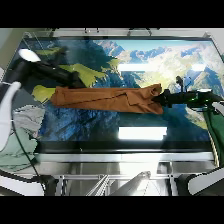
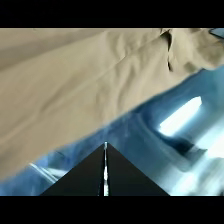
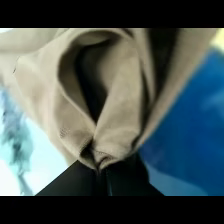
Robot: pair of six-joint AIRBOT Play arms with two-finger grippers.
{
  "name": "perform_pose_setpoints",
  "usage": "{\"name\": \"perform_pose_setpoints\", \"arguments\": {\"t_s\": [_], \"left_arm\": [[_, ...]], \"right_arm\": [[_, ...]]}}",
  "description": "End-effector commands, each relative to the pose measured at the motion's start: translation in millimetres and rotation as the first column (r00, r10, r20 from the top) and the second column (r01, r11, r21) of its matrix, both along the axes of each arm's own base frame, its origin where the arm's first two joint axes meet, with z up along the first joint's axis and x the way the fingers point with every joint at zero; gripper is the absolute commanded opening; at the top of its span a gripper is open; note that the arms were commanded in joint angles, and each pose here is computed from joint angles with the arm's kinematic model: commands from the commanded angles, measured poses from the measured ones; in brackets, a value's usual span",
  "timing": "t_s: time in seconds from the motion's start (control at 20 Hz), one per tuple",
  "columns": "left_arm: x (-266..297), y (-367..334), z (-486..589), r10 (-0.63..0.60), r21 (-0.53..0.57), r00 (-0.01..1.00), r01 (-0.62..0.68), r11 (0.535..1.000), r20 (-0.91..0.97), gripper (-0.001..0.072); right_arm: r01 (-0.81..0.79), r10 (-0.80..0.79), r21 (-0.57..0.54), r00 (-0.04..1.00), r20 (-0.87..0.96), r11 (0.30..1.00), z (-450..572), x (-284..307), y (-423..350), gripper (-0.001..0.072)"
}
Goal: Fold the shirts.
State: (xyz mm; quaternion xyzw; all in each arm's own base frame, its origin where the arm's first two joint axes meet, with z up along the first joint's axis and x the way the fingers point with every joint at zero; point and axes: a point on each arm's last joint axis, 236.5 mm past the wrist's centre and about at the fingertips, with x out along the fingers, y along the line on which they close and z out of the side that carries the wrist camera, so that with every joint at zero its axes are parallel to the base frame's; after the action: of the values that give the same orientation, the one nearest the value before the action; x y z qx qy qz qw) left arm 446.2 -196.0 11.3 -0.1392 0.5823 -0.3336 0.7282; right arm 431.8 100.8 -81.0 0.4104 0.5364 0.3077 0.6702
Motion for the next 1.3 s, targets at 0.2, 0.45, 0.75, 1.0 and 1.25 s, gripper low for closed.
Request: {"name": "perform_pose_setpoints", "arguments": {"t_s": [0.2,0.45,0.75,1.0,1.25], "left_arm": [[6.2,-98.9,-106.2,-0.076,0.197,0.997,0.074,0.978,-0.002,-0.0002],[-17.4,-103.1,-140.7,-0.159,0.301,0.97,0.21,0.93,-0.185,-0.0002],[-49.4,-176.0,-112.5,-0.245,0.166,0.946,0.281,0.945,-0.211,-0.0001],[-69.4,-232.5,-40.1,-0.316,-0.104,0.936,0.303,0.947,-0.154,-0.0001],[-44.6,-155.0,90.2,-0.274,-0.139,0.962,0.273,0.952,0.017,0.0]], "right_arm": [[-0.134,0.14,0.109,0.989,-0.053,0.985,23.4,-35.1,16.5,0.0029],[-0.143,0.141,0.072,0.989,0.036,0.987,56.5,-31.3,15.5,0.0029],[-0.124,0.126,-0.025,0.958,0.257,0.992,143.7,-33.0,6.7,0.0029],[-0.132,0.144,-0.056,0.93,0.34,0.99,191.3,-49.7,15.2,0.0028],[-0.271,0.243,0.035,0.908,0.34,0.962,204.0,-68.0,87.2,0.0029]]}}
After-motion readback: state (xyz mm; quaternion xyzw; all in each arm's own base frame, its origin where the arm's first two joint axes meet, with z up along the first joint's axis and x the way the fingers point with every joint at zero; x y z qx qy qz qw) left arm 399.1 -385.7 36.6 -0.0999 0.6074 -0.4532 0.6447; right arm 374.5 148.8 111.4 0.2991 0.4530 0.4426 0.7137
